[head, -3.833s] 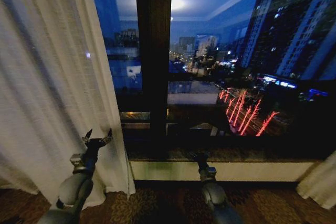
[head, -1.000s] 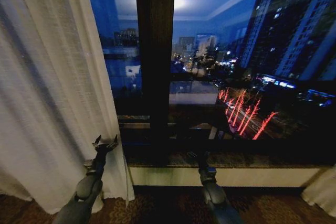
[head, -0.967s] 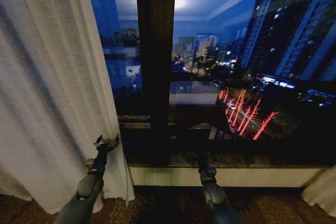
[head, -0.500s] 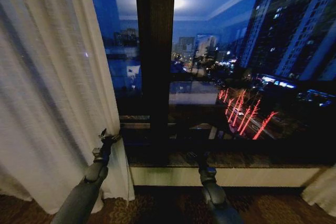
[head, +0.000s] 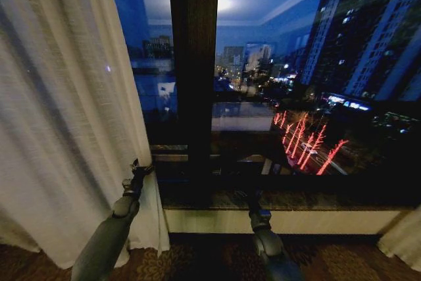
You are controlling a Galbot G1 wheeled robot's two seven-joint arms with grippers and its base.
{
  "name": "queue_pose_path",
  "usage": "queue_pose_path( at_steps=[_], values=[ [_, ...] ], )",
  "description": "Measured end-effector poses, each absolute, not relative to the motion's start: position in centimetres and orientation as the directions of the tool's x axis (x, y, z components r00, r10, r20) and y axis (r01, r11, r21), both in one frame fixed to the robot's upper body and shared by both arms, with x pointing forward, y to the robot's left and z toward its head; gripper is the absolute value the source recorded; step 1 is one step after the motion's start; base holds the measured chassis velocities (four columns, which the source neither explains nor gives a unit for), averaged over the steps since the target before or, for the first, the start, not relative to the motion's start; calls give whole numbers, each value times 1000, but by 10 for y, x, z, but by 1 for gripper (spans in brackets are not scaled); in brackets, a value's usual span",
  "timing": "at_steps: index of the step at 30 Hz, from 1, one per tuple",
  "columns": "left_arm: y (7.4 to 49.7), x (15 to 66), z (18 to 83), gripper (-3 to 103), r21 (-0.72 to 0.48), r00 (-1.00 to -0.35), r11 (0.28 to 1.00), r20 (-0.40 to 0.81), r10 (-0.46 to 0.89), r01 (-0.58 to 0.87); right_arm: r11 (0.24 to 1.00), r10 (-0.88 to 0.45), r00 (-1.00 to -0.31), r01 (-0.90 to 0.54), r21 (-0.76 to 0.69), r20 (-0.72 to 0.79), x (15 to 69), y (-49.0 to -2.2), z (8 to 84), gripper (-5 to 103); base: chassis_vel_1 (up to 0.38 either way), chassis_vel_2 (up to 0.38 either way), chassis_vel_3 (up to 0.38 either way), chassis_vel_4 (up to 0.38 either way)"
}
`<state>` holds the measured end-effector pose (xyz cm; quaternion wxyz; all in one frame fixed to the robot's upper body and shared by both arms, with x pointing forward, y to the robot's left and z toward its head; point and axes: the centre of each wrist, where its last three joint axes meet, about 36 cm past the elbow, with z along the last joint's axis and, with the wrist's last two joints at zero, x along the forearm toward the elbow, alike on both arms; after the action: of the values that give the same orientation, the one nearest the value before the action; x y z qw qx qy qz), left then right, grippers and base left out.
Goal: Open the curtains by pulling them apart, changing their state from closed to fully open.
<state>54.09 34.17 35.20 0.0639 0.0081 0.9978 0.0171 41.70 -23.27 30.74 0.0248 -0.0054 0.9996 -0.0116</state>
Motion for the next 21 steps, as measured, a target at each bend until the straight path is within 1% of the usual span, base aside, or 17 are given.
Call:
queue_pose_path(
  at_steps=[3,4,5,6,8,9,11,12,15,16,18,20,21],
  values=[
    [345,538,349,63,32,-992,999,-127,10,6,1000,-11,-999,-10,-23,-50,417,-233,307,100,0,0,0,0],
    [345,538,349,63,32,-992,999,-127,10,6,1000,-11,-999,-10,-23,-50,417,-233,307,100,0,0,0,0],
    [346,537,349,57,31,-992,1000,-127,6,2,1000,-11,-999,-10,-23,-49,417,-233,307,100,0,0,0,0],
    [347,537,349,57,31,-992,1000,-128,5,1,1000,-11,-999,-10,-23,-49,417,-233,307,100,0,0,0,0],
    [351,535,348,46,32,-992,999,-128,-3,-7,1000,-11,-999,-10,-23,-50,417,-233,307,100,0,0,0,0],
    [351,535,348,46,32,-992,999,-128,-3,-7,1000,-11,-999,-10,-23,-50,417,-233,307,100,0,0,0,0],
    [355,533,349,36,34,-992,999,-129,-10,-15,1000,-11,-999,-10,-23,-49,417,-233,307,100,0,0,0,0],
    [355,533,349,36,34,-992,999,-129,-10,-15,1000,-11,-999,-10,-23,-49,417,-233,307,100,0,0,0,0],
    [360,528,350,19,33,-991,999,-133,-21,-25,1000,-11,-999,-10,-23,-49,417,-233,307,100,0,0,0,0],
    [360,528,350,19,33,-991,999,-133,-21,-25,1000,-11,-999,-10,-23,-49,417,-233,307,100,0,0,0,0],
    [363,525,351,8,34,-991,999,-133,-29,-34,1000,-11,-999,-10,-23,-49,417,-233,307,100,0,0,0,0],
    [365,524,351,8,34,-991,999,-133,-32,-36,1000,-11,-999,-10,-23,-50,417,-233,307,100,0,0,0,0],
    [365,523,351,4,34,-990,999,-134,-33,-38,1000,-11,-999,-10,-23,-49,417,-233,307,100,0,0,0,0]
  ],
)
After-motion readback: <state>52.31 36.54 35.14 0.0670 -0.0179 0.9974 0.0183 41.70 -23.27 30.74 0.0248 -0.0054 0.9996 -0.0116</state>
